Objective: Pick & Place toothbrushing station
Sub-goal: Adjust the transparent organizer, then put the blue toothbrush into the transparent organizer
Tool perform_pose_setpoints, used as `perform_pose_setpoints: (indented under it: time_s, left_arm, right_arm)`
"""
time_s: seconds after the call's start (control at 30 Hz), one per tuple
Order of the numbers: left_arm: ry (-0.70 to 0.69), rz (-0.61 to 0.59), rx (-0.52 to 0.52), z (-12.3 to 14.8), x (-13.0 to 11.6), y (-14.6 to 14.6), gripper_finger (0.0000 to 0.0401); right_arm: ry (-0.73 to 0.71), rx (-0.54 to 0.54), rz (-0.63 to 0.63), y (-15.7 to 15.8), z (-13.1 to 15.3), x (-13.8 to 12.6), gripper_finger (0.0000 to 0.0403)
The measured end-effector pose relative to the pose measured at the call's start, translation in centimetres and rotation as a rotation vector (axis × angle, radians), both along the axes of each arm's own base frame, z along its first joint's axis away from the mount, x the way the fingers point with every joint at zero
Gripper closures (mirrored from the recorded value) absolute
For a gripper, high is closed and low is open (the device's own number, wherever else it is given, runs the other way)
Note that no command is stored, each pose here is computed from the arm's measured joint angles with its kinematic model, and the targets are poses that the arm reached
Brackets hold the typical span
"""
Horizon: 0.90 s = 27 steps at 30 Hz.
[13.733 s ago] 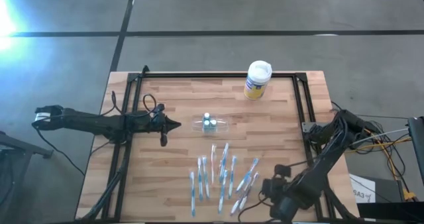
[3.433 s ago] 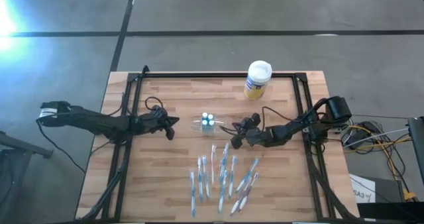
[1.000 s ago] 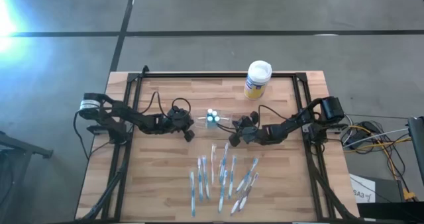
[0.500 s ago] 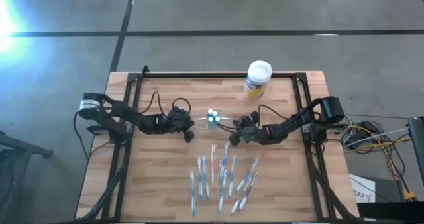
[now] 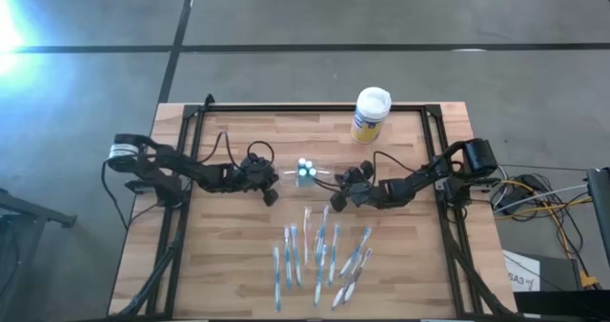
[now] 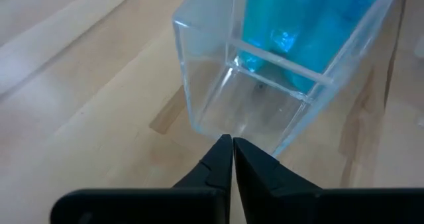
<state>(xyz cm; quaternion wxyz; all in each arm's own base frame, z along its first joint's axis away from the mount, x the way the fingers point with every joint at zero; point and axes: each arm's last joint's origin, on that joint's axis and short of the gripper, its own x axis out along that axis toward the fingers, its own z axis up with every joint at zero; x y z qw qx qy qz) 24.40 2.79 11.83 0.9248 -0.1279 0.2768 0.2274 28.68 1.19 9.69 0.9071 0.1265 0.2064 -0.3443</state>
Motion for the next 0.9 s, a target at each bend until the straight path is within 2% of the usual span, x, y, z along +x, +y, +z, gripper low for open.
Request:
perform_pose_setpoints:
  time_s: [0.2, 0.47, 0.63, 0.77, 0.9]
  left_arm:
    - [0.006, 0.0, 0.004, 0.4, -0.3, 0.0, 0.0383]
    - [0.047, 0.015, -0.004, 1.5, -1.4, -0.1, 0.0387]
    - [0.056, -0.008, -0.013, 2.7, -2.3, -0.8, 0.0392]
    - [0.041, -0.065, -0.022, 3.5, -2.9, -1.8, 0.0392]
    - [0.015, -0.217, -0.069, 4.3, -3.1, -2.5, 0.0388]
  right_arm:
    - [0.018, -0.017, -0.025, 0.1, 0.3, -0.3, 0.0394]
    - [0.092, -0.079, -0.094, 1.2, 1.9, -2.2, 0.0394]
    - [0.107, -0.158, -0.003, 3.0, 3.6, -3.7, 0.0394]
    - [0.061, -0.218, 0.082, 4.1, 4.7, -5.0, 0.0394]
    - [0.021, -0.246, 0.147, 4.3, 5.1, -6.5, 0.0394]
